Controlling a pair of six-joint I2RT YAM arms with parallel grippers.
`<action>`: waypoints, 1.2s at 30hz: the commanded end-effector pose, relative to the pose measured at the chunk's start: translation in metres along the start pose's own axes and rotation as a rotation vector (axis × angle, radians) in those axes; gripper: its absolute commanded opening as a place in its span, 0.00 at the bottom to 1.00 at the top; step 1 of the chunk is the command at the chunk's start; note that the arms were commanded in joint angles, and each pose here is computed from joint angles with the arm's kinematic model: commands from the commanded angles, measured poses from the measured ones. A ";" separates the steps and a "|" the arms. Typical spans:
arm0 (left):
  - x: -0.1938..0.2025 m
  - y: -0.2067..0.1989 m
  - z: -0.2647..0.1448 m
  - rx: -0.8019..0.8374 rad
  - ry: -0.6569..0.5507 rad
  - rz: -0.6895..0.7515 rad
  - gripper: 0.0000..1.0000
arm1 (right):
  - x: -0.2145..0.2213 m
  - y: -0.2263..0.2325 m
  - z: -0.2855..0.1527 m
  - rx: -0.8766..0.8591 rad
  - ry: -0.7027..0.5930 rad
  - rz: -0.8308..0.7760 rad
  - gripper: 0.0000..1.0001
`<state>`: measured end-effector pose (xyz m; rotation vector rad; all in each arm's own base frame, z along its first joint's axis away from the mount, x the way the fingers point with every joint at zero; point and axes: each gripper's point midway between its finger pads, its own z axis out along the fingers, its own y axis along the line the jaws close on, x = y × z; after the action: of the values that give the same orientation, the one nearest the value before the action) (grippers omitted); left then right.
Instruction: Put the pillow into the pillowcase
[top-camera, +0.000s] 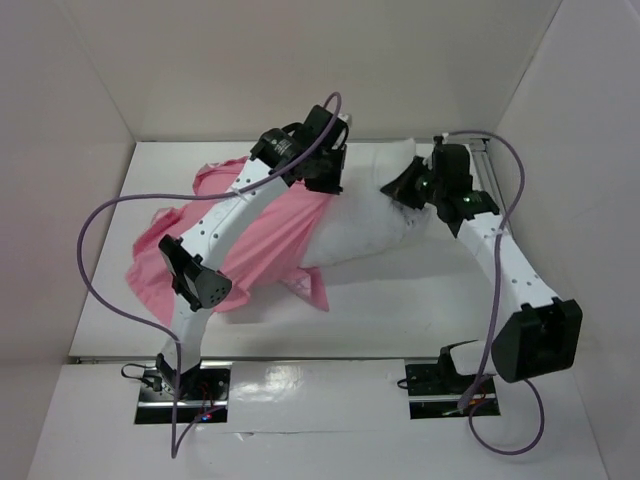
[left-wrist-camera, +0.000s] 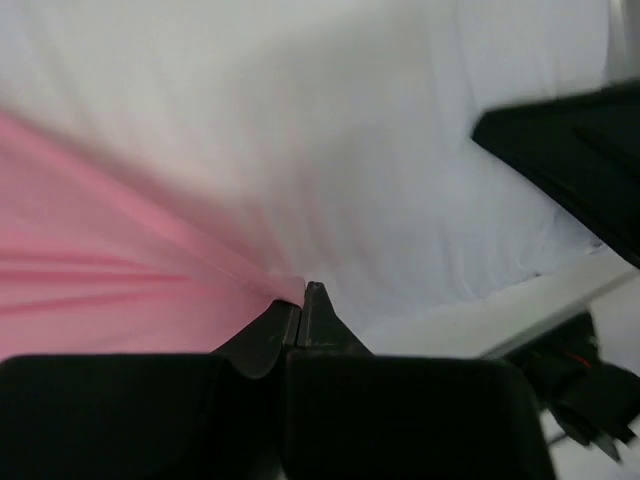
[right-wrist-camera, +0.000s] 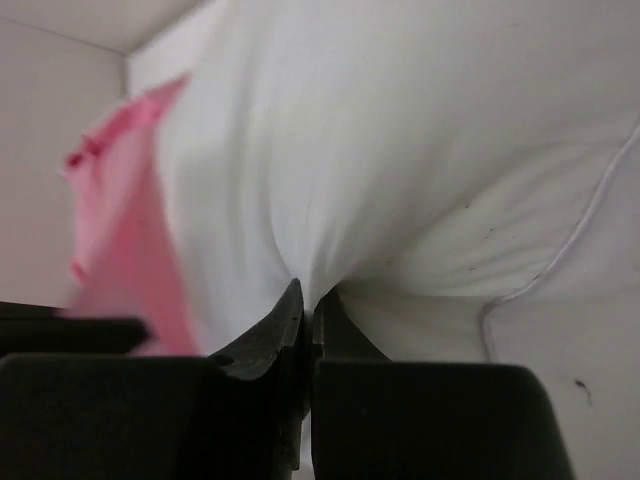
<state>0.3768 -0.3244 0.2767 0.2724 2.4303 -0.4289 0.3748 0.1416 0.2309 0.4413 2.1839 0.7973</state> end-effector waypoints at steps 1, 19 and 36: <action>-0.023 -0.126 -0.061 0.533 -0.096 0.029 0.00 | -0.044 0.136 -0.096 -0.370 -0.194 -0.117 0.00; -0.028 -0.098 -0.015 0.473 -0.064 -0.017 0.00 | 0.153 0.021 -0.070 -0.072 0.033 -0.022 0.00; 0.032 0.017 -0.024 -0.004 -0.035 -0.001 0.94 | 0.113 0.050 -0.082 -0.002 0.016 -0.296 0.83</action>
<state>0.3451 -0.3441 0.2351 0.3446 2.5074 -0.6203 0.2293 0.2119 0.2054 0.2007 2.2722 0.7171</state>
